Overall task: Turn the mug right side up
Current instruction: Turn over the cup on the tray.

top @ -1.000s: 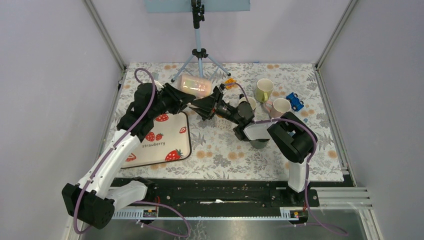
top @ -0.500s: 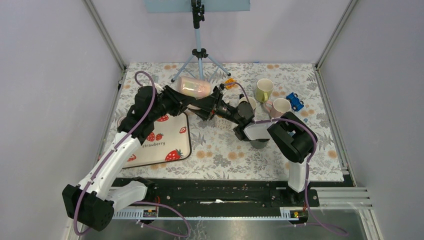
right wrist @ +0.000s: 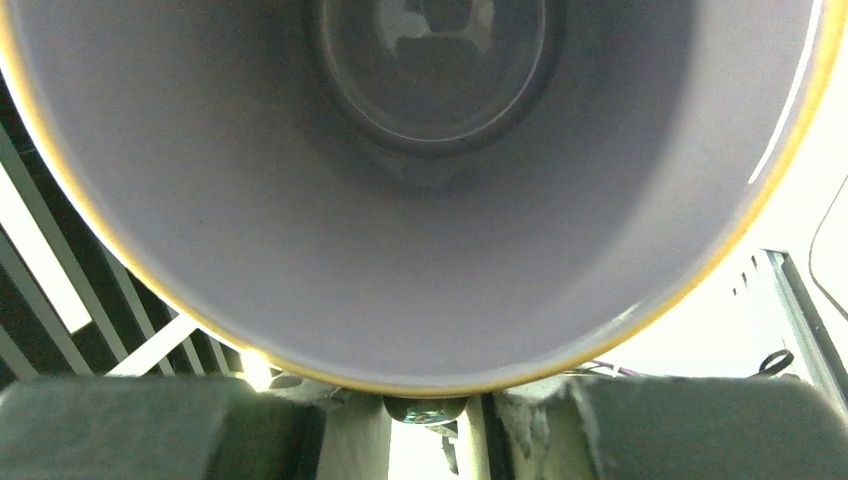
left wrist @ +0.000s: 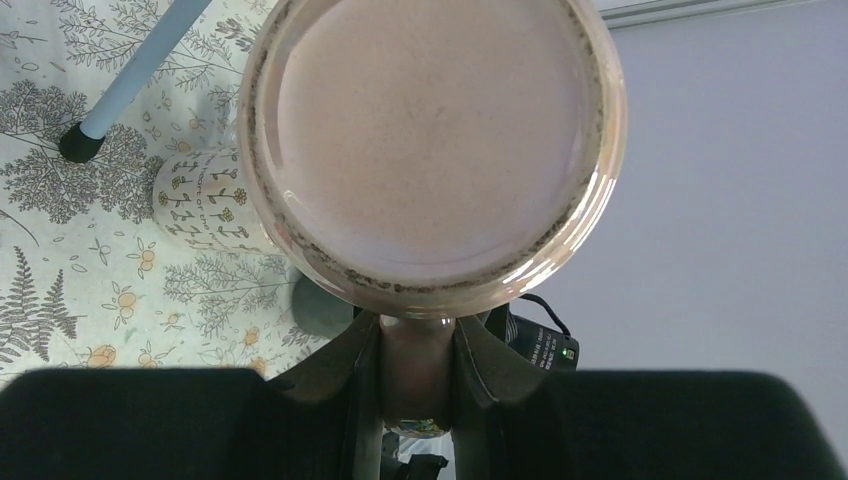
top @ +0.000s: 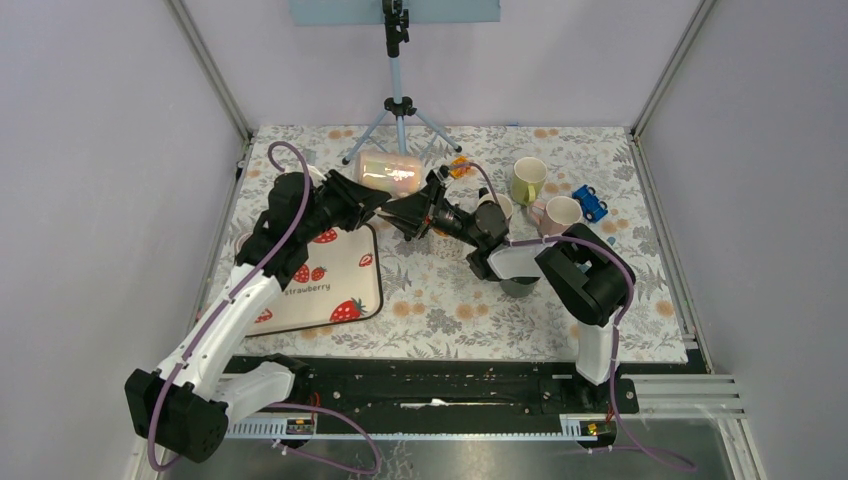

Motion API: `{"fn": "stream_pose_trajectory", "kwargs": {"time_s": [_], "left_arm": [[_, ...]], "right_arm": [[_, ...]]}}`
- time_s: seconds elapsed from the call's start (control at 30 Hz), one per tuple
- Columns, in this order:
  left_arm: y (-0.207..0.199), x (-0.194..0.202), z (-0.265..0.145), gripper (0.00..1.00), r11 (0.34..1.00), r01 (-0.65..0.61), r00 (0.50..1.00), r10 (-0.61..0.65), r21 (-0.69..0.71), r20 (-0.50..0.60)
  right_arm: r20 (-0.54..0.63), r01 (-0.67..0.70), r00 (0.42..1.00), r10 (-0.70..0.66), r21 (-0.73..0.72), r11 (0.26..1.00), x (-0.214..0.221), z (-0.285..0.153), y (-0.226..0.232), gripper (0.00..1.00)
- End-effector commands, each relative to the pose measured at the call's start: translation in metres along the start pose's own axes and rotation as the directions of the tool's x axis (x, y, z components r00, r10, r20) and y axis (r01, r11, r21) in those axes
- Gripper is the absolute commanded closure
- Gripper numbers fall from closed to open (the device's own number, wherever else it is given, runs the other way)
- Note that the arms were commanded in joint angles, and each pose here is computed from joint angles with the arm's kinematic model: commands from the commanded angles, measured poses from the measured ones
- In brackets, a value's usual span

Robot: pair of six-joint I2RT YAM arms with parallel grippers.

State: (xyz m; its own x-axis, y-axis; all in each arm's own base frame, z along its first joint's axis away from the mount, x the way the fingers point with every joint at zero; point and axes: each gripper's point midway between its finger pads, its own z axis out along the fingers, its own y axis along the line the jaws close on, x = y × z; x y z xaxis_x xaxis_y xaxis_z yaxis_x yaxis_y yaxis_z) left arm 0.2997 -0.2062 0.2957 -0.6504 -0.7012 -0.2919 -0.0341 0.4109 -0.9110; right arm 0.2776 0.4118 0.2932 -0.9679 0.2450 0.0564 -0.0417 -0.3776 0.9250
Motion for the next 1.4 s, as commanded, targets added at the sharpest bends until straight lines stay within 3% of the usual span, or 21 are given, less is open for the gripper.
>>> {"fn": "stream_pose_trajectory", "kwargs": {"time_s": [0.0,0.17,0.3,0.47,1.03,1.23,1.37], "left_arm": [[-0.028,0.020,-0.013,1.00,0.987,-0.086,0.992,0.098,0.138,-0.081],[-0.031,0.022,-0.011,0.99,0.977,-0.112,0.988,0.129,0.179,-0.085],[-0.032,0.022,-0.010,0.83,0.972,-0.116,0.988,0.134,0.204,-0.079],[-0.036,0.022,-0.009,0.75,0.967,-0.109,0.989,0.129,0.231,-0.077],[-0.042,0.018,-0.009,0.29,0.955,-0.125,0.989,0.141,0.268,-0.041],[-0.038,0.013,-0.010,0.03,0.960,-0.158,0.986,0.165,0.231,-0.014],[-0.036,0.008,-0.014,0.01,0.961,-0.197,0.980,0.199,0.192,0.011]], "right_arm": [[-0.027,0.173,0.983,-0.182,-0.203,0.964,0.016,0.007,0.068,1.00],[-0.017,0.210,0.976,-0.216,-0.171,0.963,0.017,0.008,0.068,1.00],[-0.004,0.214,0.976,-0.217,-0.165,0.963,0.016,0.006,0.068,1.00],[0.012,0.215,0.976,-0.216,-0.161,0.963,0.014,0.004,0.065,1.00],[0.048,0.254,0.967,-0.251,-0.078,0.964,0.008,0.002,0.053,1.00],[0.057,0.304,0.952,-0.302,-0.026,0.952,0.007,0.002,0.053,1.00],[0.058,0.319,0.946,-0.319,0.012,0.948,0.006,0.002,0.050,1.00]]}}
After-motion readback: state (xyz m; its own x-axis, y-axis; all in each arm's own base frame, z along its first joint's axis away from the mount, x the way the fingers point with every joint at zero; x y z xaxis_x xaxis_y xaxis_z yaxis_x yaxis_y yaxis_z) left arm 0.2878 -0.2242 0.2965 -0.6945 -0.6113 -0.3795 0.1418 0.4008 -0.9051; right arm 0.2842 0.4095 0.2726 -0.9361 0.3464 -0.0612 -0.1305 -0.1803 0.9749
